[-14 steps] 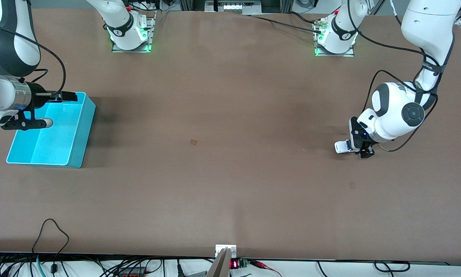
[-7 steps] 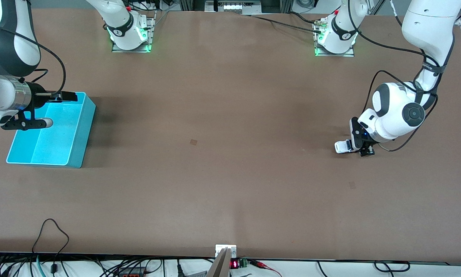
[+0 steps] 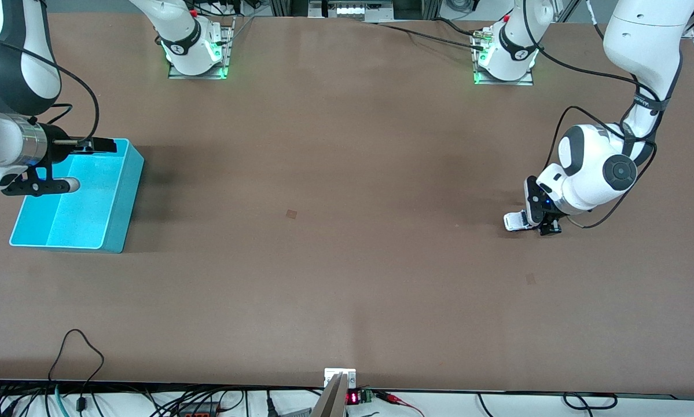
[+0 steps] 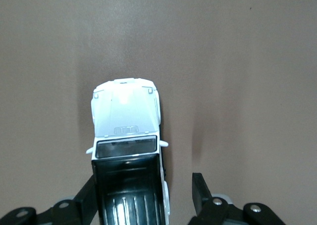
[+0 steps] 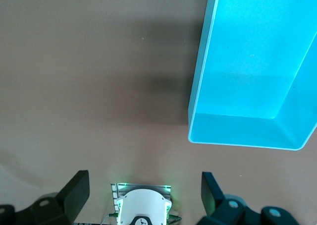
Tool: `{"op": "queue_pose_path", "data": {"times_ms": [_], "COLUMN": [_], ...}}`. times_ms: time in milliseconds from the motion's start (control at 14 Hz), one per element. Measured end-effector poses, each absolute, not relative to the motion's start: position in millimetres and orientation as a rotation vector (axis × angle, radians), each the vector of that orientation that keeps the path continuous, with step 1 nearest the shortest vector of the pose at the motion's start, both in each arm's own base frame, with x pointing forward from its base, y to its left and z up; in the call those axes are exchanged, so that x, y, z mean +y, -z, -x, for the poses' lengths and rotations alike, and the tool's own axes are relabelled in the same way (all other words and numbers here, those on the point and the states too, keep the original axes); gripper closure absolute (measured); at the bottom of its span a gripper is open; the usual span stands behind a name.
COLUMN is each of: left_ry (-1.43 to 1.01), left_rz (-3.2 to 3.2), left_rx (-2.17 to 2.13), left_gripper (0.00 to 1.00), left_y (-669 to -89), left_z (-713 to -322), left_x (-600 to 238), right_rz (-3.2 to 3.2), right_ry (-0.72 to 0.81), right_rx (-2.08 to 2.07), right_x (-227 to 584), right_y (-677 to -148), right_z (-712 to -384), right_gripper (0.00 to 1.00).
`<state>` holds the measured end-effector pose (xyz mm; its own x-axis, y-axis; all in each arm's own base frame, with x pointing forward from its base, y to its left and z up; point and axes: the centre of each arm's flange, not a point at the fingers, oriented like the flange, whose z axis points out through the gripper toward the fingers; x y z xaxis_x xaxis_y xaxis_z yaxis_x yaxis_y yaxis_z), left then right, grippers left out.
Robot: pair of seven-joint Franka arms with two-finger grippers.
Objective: Wind and store white jeep toy
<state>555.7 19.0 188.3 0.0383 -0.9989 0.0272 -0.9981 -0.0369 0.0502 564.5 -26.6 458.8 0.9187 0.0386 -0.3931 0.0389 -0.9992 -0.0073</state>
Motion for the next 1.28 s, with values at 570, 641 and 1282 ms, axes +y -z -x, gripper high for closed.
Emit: {"op": "queue_pose_path", "data": {"times_ms": [570,641,1282], "left_ry": [0.018,0.018,0.018], "left_rz": [-2.225,-2.224,-2.176], "left_rx": [-2.144,-2.145,-2.193], "left_gripper": [0.48,0.48,0.48], "left_y": [-189.1,-189.1,-188.7], "left_z": [-556.4,-556.4,-556.2], "left_x": [18.7,18.6,18.4], "right_rz": [-3.076,-3.076,-3.076], "right_ry": [0.632,0.632,0.632], "right_rx": [0.063,0.063,0.068], "right_x": [-26.6,-26.6,-24.9], "right_y": [-458.2,-458.2,-458.2], "right_z": [-564.7,-564.7,-564.7], "right_gripper": [0.0,0.0,0.0]}}
